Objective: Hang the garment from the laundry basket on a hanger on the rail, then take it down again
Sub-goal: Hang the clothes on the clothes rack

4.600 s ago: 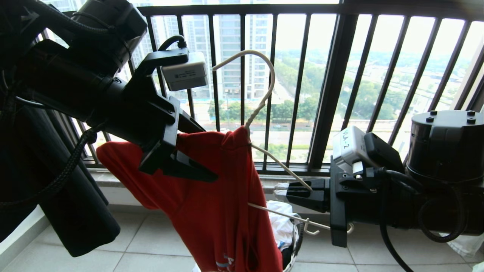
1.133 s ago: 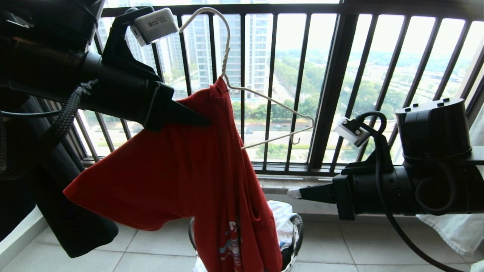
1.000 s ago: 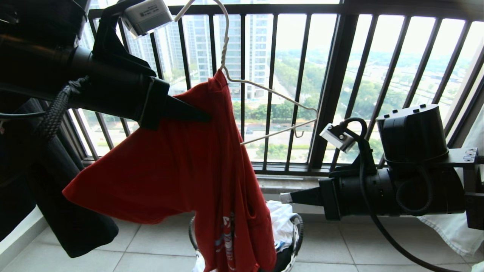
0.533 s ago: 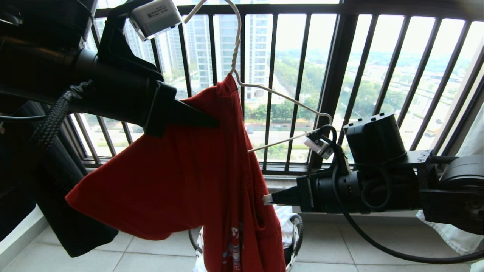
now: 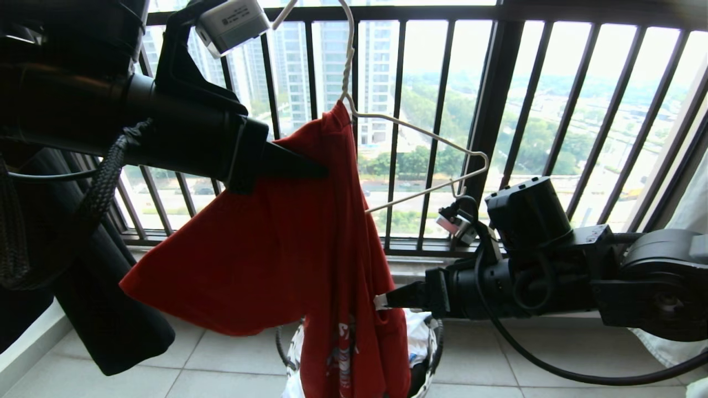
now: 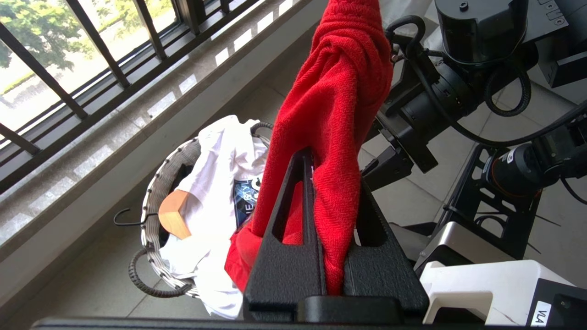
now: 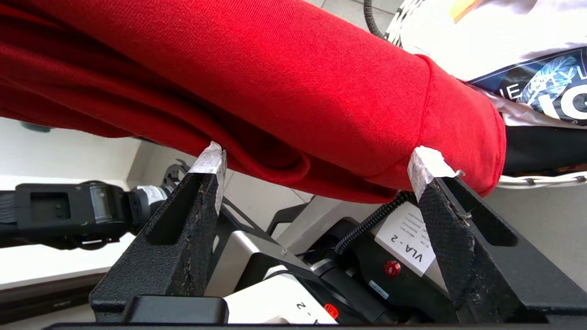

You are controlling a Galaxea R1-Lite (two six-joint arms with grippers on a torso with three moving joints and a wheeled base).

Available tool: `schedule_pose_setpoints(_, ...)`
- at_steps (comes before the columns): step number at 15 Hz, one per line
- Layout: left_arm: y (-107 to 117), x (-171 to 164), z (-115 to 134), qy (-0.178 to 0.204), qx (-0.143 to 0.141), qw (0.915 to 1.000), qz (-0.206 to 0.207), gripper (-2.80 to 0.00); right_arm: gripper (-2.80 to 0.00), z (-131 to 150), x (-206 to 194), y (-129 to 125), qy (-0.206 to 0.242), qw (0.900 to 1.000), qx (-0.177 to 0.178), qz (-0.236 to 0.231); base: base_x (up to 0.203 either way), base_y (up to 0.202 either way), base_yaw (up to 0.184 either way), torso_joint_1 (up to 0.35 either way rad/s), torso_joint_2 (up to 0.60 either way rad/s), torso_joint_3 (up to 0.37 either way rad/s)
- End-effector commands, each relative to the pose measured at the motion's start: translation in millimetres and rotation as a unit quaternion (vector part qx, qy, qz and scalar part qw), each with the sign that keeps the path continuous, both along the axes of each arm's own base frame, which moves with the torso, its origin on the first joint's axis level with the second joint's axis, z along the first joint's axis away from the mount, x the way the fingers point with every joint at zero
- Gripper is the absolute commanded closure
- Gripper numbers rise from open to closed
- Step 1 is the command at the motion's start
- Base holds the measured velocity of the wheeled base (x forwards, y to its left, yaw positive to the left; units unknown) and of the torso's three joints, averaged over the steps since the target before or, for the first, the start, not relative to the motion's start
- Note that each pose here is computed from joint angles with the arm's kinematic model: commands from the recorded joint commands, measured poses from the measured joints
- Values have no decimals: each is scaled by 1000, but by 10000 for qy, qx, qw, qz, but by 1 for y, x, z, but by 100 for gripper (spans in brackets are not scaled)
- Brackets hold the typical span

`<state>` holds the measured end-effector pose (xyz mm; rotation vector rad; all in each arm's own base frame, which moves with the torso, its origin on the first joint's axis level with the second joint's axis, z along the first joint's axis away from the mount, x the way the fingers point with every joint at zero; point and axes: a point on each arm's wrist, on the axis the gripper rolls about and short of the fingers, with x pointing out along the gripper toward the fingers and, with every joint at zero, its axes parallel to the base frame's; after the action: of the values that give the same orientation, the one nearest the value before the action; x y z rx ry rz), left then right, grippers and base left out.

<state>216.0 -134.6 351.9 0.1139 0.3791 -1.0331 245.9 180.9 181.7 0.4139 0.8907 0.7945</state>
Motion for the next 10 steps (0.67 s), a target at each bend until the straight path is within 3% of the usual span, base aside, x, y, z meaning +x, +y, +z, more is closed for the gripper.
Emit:
schedule_pose_setpoints(1, 0, -1, 0, 12, 2, 10000, -10, 0, -280, -3, 2, 3, 52, 10000, -8, 13, 0, 0, 0, 0, 0, 0)
schedule_pose_setpoints(10, 2, -3, 2, -15, -20, 10000, -7, 0, -280, -12, 11, 8, 221, 9997, -67, -55, 0, 0, 0, 0, 0, 0)
